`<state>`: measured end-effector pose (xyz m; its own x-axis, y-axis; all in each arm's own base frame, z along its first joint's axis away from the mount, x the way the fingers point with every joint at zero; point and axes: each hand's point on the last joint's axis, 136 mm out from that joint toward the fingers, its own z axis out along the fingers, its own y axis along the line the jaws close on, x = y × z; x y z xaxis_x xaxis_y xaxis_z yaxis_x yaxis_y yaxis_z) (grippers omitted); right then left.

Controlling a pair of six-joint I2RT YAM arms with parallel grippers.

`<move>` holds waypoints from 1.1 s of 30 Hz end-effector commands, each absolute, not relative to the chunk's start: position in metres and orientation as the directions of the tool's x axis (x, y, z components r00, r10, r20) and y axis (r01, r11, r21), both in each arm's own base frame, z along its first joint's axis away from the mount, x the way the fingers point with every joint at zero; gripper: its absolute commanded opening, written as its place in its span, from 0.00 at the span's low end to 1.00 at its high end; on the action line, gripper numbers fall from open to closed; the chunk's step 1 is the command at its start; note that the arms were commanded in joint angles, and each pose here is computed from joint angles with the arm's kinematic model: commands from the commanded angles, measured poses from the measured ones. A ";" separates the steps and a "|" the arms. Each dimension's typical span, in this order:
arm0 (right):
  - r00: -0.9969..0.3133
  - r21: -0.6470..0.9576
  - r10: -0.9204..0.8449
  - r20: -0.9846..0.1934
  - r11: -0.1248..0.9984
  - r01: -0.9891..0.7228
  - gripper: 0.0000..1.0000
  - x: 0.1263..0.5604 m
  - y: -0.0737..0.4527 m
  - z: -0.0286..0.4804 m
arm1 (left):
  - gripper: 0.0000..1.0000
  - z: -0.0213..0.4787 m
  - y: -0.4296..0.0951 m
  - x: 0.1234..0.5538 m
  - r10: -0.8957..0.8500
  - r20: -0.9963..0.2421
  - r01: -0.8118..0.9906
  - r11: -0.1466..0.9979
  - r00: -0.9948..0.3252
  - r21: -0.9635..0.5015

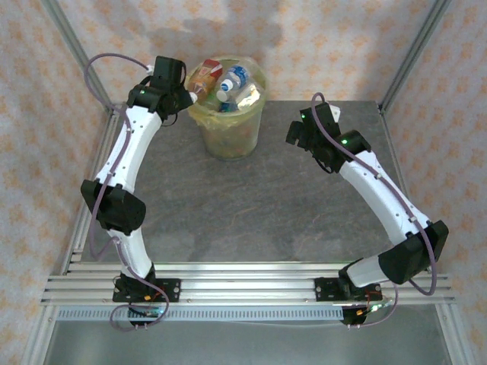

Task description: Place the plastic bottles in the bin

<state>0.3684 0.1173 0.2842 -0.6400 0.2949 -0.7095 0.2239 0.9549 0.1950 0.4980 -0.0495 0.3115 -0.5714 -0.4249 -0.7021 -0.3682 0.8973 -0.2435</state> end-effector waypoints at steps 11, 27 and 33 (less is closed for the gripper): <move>-0.611 0.215 0.303 -0.732 0.953 0.215 0.99 0.366 0.118 0.300 | 0.28 0.309 -0.067 0.513 -0.443 -0.685 -0.333 0.895 -0.578 -0.297; -0.611 0.219 0.307 -0.730 0.951 0.217 0.99 0.365 0.118 0.297 | 0.28 0.312 -0.075 0.514 -0.443 -0.685 -0.318 0.896 -0.578 -0.311; -0.612 0.220 0.306 -0.729 0.952 0.213 0.99 0.364 0.119 0.297 | 0.28 0.326 -0.060 0.500 -0.438 -0.716 -0.354 0.893 -0.544 -0.277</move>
